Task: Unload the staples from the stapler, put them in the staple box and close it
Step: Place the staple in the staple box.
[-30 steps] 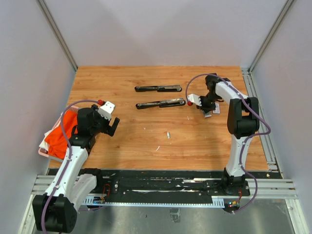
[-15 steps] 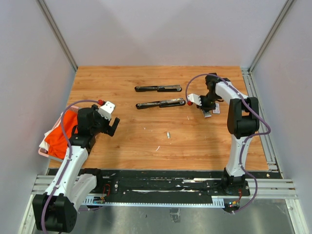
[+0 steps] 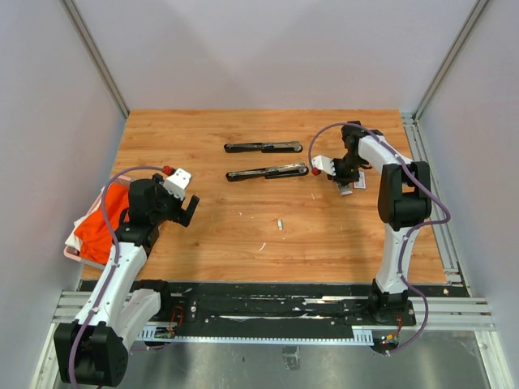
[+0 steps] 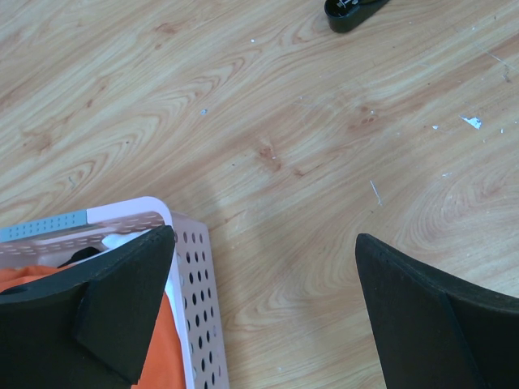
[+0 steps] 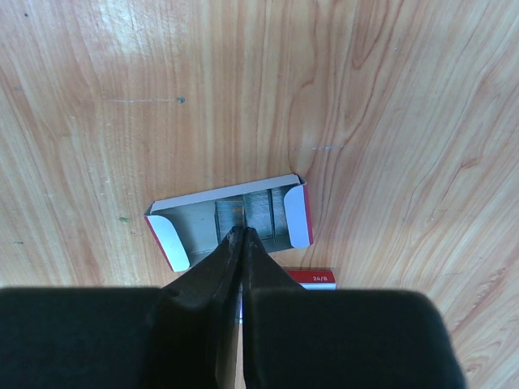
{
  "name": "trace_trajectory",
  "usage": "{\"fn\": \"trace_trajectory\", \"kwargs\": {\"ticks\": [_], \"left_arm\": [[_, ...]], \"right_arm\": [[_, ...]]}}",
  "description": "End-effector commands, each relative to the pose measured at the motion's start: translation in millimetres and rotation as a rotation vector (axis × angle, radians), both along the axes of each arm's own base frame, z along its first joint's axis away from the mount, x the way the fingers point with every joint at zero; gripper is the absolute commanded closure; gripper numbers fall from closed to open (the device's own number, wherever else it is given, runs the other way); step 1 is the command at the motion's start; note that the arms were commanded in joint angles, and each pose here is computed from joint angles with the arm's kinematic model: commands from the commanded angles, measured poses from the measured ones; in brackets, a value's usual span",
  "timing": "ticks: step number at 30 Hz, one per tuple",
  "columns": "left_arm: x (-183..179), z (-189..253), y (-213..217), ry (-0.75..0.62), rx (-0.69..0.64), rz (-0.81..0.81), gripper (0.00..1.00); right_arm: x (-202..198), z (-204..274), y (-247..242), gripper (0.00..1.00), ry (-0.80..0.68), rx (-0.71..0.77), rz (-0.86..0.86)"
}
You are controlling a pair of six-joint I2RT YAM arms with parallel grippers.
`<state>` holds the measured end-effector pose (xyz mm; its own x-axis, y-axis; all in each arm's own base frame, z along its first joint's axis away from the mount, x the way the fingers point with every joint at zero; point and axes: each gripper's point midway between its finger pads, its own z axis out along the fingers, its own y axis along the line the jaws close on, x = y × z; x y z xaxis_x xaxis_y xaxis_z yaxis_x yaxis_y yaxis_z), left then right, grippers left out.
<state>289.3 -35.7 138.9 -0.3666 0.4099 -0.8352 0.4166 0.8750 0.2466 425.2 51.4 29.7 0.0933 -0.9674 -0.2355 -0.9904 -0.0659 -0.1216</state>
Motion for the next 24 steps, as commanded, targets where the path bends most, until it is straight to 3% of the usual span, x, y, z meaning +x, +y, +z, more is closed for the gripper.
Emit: {"fn": "trace_trajectory", "kwargs": {"ticks": [1,12,19,22,24], "left_arm": [[3.3,3.2,0.6,-0.024,0.000,-0.003,0.02],[3.7,3.6,0.8,-0.025,0.001,-0.002,0.02],[3.5,2.5,0.8,-0.023,0.001,-0.003,0.02],[3.4,3.1,0.5,-0.024,0.000,-0.003,0.02],[3.4,2.8,0.8,-0.023,0.001,-0.002,0.02]], "right_arm": [[-8.7,-4.3,-4.7,0.96,0.031,-0.008,-0.004],[-7.2,6.3,1.6,0.89,0.009,0.001,0.011],[0.4,39.5,11.0,0.85,-0.067,0.054,-0.001],[0.1,43.9,10.7,0.77,-0.077,0.056,0.001],[-0.2,58.8,11.2,0.64,-0.112,0.061,0.002]]}}
